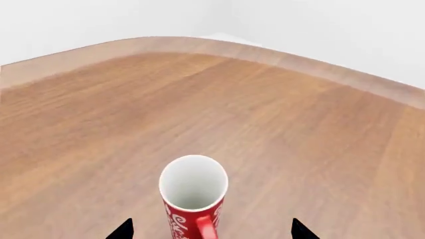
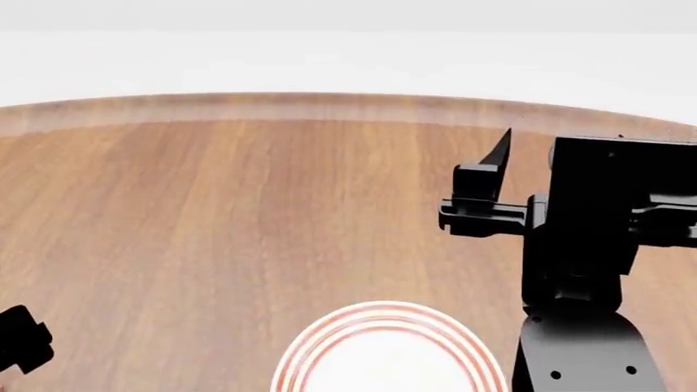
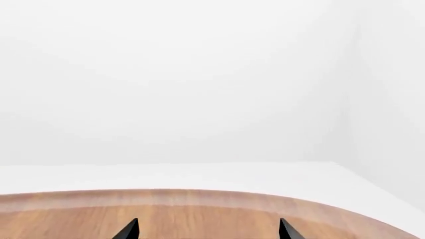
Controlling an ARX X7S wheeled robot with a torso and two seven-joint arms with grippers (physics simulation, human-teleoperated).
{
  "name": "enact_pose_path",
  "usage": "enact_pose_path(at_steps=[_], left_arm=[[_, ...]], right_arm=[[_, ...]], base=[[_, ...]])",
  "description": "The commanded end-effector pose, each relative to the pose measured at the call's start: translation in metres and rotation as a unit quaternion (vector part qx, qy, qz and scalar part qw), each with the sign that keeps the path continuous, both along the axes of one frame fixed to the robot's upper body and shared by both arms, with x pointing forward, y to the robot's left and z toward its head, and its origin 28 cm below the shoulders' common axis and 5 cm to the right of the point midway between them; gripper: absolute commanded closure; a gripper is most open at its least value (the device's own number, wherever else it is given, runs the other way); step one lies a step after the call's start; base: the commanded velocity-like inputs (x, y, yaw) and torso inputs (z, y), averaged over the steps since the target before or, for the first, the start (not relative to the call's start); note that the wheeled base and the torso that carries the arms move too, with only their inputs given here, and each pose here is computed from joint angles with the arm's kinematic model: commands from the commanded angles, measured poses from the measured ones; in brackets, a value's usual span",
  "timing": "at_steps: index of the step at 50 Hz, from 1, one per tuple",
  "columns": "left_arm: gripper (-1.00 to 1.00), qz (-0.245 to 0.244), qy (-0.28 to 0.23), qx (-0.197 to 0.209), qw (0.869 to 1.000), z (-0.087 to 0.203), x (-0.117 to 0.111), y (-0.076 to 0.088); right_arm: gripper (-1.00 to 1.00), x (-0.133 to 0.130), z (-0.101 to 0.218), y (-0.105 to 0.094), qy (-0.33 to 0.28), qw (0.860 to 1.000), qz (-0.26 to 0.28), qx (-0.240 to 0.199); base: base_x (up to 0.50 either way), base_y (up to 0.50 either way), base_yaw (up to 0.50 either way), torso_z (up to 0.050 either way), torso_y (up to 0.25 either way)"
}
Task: Pick up the red mug and put it on the plate
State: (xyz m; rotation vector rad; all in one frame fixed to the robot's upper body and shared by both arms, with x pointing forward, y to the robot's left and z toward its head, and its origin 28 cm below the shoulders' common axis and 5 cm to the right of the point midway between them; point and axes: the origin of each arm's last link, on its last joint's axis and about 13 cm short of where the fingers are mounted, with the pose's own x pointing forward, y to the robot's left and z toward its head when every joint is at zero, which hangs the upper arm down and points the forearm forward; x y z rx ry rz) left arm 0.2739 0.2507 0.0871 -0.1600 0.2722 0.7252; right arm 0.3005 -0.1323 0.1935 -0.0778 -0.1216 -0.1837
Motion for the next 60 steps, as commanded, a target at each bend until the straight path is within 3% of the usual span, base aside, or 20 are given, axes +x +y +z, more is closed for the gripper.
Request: enact_pose_path(at_steps=[1, 7, 27, 55, 60], left_arm=[[-1.00, -0.003, 0.019, -0.023, 1.000, -0.015, 0.003, 0.002], [-1.00, -0.015, 0.025, -0.041, 0.999, -0.020, 0.006, 0.005], [-1.00, -0.007, 0.049, -0.036, 0.998, -0.029, 0.037, 0.018], [-1.00, 0.005, 0.104, -0.099, 0.990, -0.058, 0.053, 0.032], [-1.00, 0.032, 0.112, -0.123, 0.985, -0.059, 0.051, 0.034]], right_arm=[[-1.00, 0.000, -0.001, 0.001, 0.001, 1.000, 0.003, 0.000], [-1.00, 0.000, -0.001, 0.001, 0.002, 1.000, 0.006, 0.001], [-1.00, 0.001, -0.006, 0.002, 0.007, 1.000, 0.009, 0.000], [-1.00, 0.002, -0.010, 0.003, 0.012, 1.000, 0.011, 0.001], [-1.00, 0.001, -0.008, 0.002, 0.012, 1.000, 0.011, 0.003]], base=[[0.00, 0.00, 0.00, 0.000, 0.000], [0.00, 0.00, 0.00, 0.000, 0.000], [0.00, 0.00, 0.00, 0.000, 0.000], [0.00, 0.00, 0.00, 0.000, 0.000], [0.00, 0.00, 0.00, 0.000, 0.000]])
